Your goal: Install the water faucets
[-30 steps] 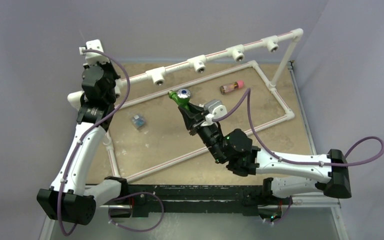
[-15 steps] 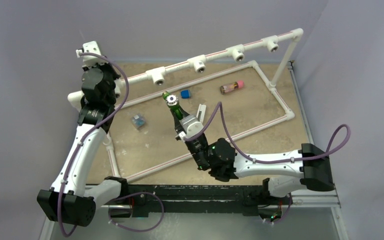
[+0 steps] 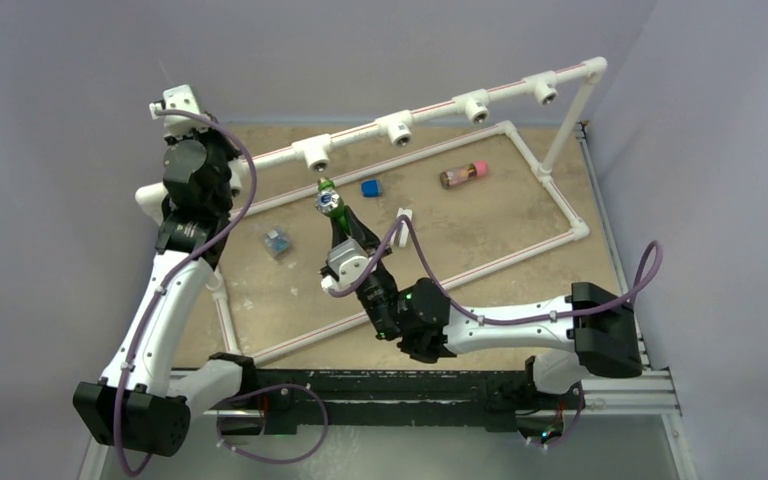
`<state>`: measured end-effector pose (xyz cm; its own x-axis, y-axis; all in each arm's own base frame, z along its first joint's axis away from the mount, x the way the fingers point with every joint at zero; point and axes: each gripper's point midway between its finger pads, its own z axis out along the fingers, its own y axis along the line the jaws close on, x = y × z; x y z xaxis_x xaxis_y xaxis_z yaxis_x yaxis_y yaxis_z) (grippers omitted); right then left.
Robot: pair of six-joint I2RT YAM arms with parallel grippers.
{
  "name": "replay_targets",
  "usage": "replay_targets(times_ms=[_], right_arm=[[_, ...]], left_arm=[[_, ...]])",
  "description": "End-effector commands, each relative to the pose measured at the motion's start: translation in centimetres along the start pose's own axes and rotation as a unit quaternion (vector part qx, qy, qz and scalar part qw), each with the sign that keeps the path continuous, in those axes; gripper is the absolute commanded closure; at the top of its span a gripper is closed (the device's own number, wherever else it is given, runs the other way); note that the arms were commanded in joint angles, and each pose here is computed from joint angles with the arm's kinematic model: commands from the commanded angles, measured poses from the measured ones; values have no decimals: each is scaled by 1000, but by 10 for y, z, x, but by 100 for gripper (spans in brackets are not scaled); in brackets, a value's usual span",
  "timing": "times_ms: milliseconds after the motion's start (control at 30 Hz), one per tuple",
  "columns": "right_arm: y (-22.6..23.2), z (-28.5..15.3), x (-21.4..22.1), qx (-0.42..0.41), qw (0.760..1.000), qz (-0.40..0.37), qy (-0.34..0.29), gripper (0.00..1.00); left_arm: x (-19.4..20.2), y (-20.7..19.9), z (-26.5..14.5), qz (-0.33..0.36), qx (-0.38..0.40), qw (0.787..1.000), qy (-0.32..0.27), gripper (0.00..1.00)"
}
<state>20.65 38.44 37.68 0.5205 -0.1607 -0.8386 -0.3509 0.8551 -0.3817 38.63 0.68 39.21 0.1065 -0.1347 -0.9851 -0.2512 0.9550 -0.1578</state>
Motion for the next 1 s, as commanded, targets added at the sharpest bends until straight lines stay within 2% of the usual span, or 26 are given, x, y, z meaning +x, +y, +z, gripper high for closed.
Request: replay_targets(times_ms=[0, 967], right_arm=[[-20, 12, -39, 36, 998, 27, -47, 100], [-22, 33, -22, 53, 997, 37, -33, 100]], left_arm=[[107, 9, -15, 67, -8, 985, 157, 100], [113, -6, -16, 86, 6, 984, 155, 100]])
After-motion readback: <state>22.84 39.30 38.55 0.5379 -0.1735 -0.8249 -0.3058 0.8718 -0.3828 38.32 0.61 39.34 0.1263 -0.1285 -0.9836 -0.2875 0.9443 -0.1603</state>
